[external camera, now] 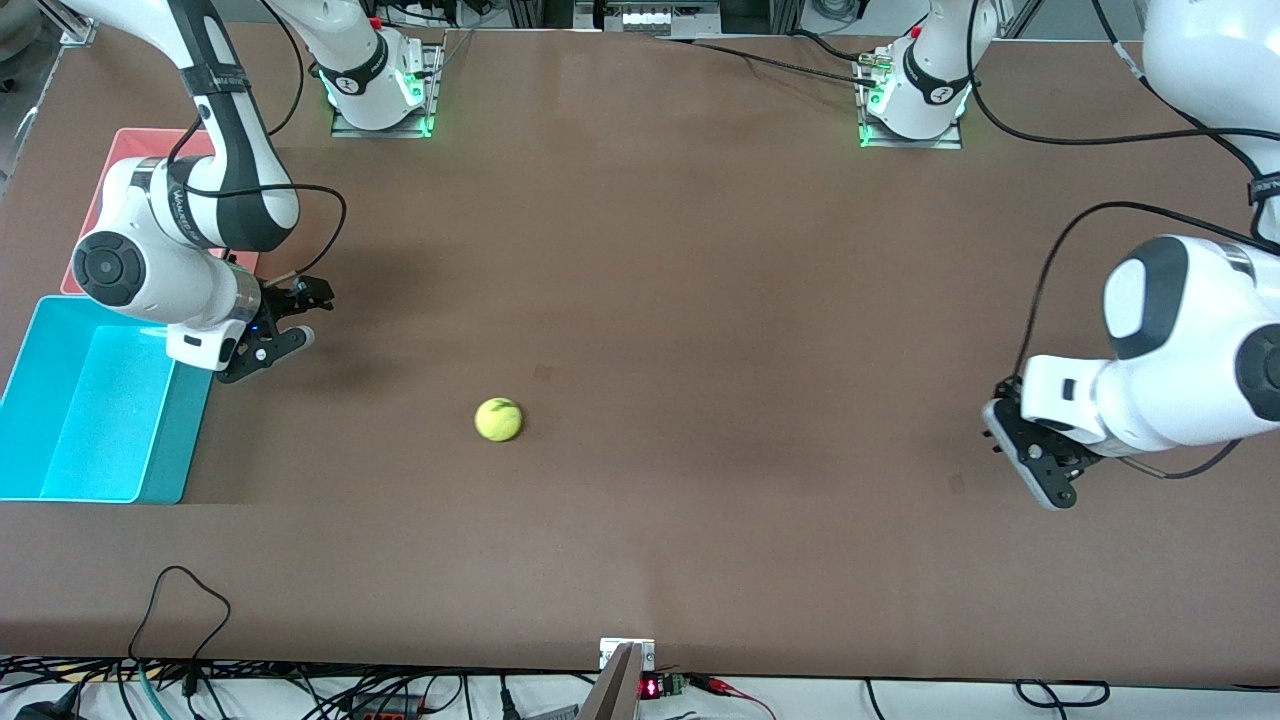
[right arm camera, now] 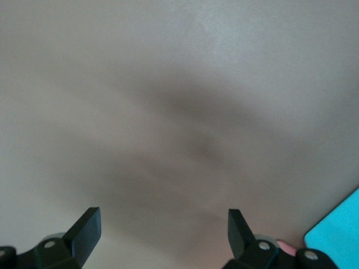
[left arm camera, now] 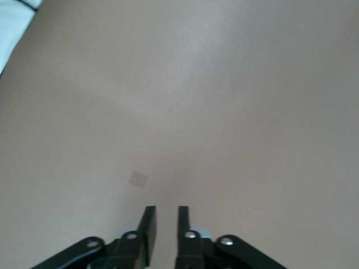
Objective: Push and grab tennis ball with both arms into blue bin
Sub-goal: 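Push the tennis ball with the left gripper toward the right gripper, then lower the right gripper over the ball while the left gripper draws back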
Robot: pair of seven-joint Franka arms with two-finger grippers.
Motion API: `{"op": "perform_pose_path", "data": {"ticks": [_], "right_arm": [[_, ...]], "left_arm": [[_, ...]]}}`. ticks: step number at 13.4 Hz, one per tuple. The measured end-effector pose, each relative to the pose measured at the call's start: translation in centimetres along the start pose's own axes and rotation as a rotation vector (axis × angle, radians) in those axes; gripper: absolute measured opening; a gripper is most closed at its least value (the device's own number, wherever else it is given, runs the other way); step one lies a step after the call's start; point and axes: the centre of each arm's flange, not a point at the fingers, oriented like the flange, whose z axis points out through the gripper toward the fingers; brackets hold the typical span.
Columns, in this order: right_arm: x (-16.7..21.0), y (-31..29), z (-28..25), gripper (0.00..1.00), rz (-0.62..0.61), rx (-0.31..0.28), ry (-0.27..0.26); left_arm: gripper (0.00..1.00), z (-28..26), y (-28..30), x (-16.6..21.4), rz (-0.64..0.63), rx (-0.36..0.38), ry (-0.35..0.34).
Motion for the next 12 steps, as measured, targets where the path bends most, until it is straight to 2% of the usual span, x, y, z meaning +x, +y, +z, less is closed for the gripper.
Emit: {"op": "perform_pose_path", "data": {"ticks": [2, 5, 7, 10, 12], "right_arm": [[-0.2, 1.2, 0.7, 1.0, -0.106, -0.008, 0.013], [-0.2, 3.5, 1.7, 1.0, -0.258, -0.034, 0.04], [0.6, 4.8, 2.1, 1.0, -0.382, -0.052, 0.047], [1.9, 5.4, 2.4, 1.0, -0.491, -0.073, 0.051], [2.4, 5.5, 2.5, 1.0, -0.538, -0.09, 0.06]], "left_arm": [[0.49, -1.5, 1.4, 1.1, -0.159, 0.019, 0.008], [0.8, -3.4, 1.2, 0.2, -0.411, 0.093, -0.009], [0.99, -6.0, 1.3, -0.5, -0.563, 0.137, 0.011], [1.0, -10.7, -0.2, -4.4, -0.745, 0.178, 0.068], [1.0, -13.3, -1.0, -7.2, -0.82, 0.154, 0.108]]}}
